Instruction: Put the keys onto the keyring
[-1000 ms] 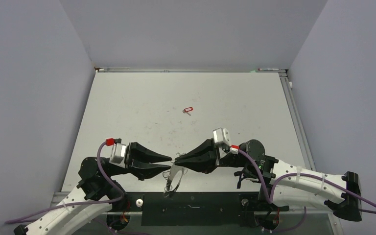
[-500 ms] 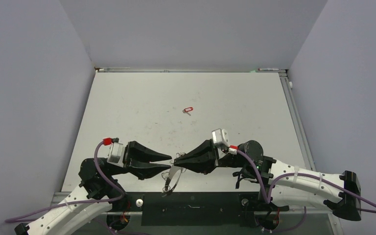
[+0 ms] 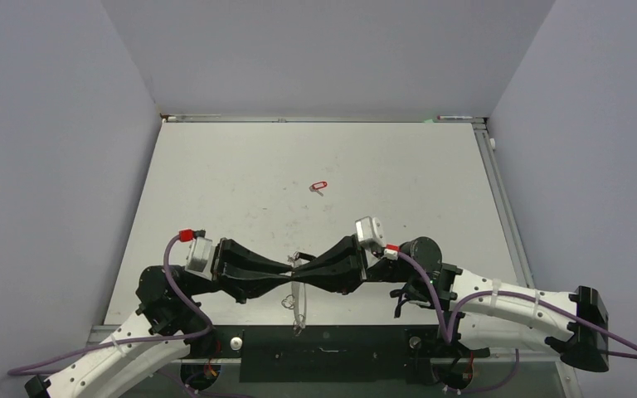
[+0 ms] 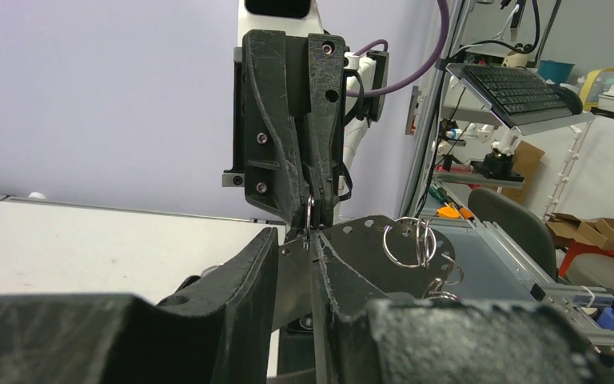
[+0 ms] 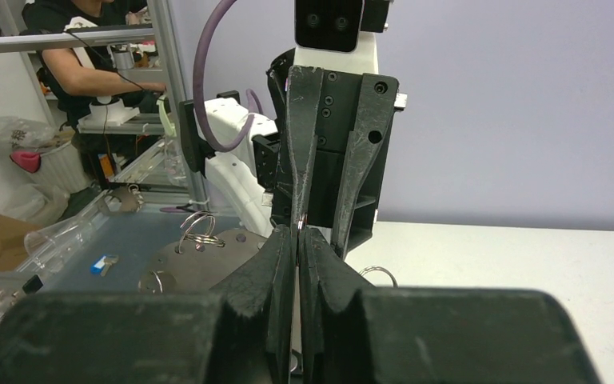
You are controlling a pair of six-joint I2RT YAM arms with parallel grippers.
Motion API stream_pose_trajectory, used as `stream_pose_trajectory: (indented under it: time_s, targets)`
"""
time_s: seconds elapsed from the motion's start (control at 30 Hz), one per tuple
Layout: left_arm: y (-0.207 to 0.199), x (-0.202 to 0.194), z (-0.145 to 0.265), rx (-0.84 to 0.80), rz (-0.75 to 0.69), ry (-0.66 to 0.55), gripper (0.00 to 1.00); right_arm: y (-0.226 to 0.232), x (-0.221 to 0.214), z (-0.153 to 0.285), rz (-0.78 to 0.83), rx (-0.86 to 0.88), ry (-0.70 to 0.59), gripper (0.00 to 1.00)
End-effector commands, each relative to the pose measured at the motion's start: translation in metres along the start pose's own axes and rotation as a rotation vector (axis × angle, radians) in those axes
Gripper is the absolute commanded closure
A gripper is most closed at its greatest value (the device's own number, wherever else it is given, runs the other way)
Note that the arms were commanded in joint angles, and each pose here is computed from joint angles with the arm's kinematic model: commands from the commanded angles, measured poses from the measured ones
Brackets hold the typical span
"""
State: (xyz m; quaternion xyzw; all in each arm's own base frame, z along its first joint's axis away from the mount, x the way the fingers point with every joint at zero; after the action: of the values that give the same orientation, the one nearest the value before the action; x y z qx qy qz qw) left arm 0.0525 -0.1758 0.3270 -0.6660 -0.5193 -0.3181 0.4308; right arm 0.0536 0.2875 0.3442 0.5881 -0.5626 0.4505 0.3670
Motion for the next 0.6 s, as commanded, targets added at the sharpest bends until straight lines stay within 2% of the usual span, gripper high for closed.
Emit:
stream_pose_trajectory:
  time_s: [0.0,0.2,0.47,0.5,0.57]
  targets:
    - [-0.001,0.004,-0.003,-0.001,0.022,-0.023,0.84,0.002,0.025,-0.005,0.054,0.031,-0.127,0.95]
    - [-0.002,0.005,-0.002,-0.008,0.006,-0.048,1.0,0.002,0.018,-0.008,0.031,0.049,-0.133,0.95]
    - [0.006,0.011,0.005,0.104,-0.058,-0.09,1.0,-0.001,0.014,-0.008,0.018,0.026,-0.109,0.95]
    - [0.005,0.013,0.007,0.114,-0.07,-0.092,1.0,-0.001,0.014,-0.007,0.015,0.015,-0.098,0.93]
    - [0.005,0.015,0.009,0.138,-0.092,-0.084,1.0,-0.003,0.015,-0.006,0.016,-0.007,-0.089,0.8]
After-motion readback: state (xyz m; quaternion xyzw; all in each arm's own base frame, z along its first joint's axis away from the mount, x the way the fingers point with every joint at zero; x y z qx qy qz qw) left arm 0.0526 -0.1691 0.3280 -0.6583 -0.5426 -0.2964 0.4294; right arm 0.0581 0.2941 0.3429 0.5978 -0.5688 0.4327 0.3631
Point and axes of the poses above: each gripper's point midway between its finger pads, its own z axis back along the fingers, its own y axis along the line the jaws close on, x = y × z, the point moved 7 cm from there along z, back along the fingers, and after that the axes turned 6 degrees about z, right-handed, at the moved point
